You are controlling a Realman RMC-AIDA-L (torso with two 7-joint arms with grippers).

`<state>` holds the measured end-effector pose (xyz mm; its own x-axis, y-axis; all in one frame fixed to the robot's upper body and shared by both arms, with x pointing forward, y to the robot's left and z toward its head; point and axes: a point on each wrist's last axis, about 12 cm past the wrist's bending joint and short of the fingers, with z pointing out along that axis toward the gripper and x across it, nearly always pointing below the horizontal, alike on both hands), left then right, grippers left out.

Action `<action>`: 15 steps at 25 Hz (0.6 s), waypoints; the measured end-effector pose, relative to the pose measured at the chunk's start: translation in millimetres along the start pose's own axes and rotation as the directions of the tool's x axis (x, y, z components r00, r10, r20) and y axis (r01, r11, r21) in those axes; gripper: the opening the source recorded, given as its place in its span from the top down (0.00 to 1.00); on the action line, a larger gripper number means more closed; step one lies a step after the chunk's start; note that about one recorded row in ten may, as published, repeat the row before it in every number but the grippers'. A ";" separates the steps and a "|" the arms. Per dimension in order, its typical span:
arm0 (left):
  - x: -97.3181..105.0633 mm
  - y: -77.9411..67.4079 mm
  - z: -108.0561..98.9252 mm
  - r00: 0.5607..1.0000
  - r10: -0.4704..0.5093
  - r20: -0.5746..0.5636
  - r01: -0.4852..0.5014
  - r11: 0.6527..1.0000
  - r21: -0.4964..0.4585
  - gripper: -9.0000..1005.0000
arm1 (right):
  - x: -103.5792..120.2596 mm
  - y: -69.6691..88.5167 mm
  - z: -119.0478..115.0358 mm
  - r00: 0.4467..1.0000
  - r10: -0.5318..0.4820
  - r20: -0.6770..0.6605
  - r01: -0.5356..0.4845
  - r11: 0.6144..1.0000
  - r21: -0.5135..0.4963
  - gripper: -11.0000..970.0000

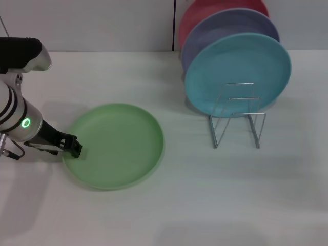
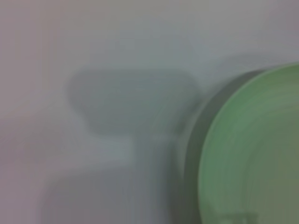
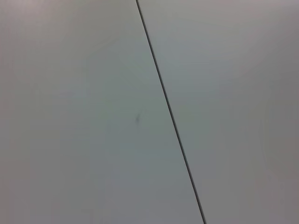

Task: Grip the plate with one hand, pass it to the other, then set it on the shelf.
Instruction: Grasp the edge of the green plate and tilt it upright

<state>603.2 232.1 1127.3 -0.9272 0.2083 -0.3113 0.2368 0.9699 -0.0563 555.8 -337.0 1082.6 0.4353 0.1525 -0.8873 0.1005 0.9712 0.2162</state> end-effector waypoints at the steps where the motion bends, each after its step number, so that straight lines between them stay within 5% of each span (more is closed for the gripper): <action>1: 0.0 -0.4 0.1 1.000 0.003 -0.001 -0.003 1.000 -0.001 0.44 | 0.0 -0.1 -0.1 1.000 0.000 0.000 0.000 1.000 0.000 0.35; 4: -0.1 -2.9 0.8 1.000 0.017 -0.005 -0.017 1.000 -0.004 0.44 | 0.1 -0.5 -0.6 1.000 -0.001 -0.001 0.001 1.000 0.001 0.35; 15: -1.8 -3.1 1.1 1.000 0.026 -0.009 -0.026 1.000 -0.016 0.78 | 0.1 -0.6 -0.8 1.000 -0.001 -0.001 0.001 1.000 0.002 0.36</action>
<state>604.4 228.5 1127.0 -0.9233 0.2347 -0.3042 0.2565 0.9660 -0.0333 555.1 -337.4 1082.1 0.4341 0.1521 -0.8879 0.1023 0.9709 0.2163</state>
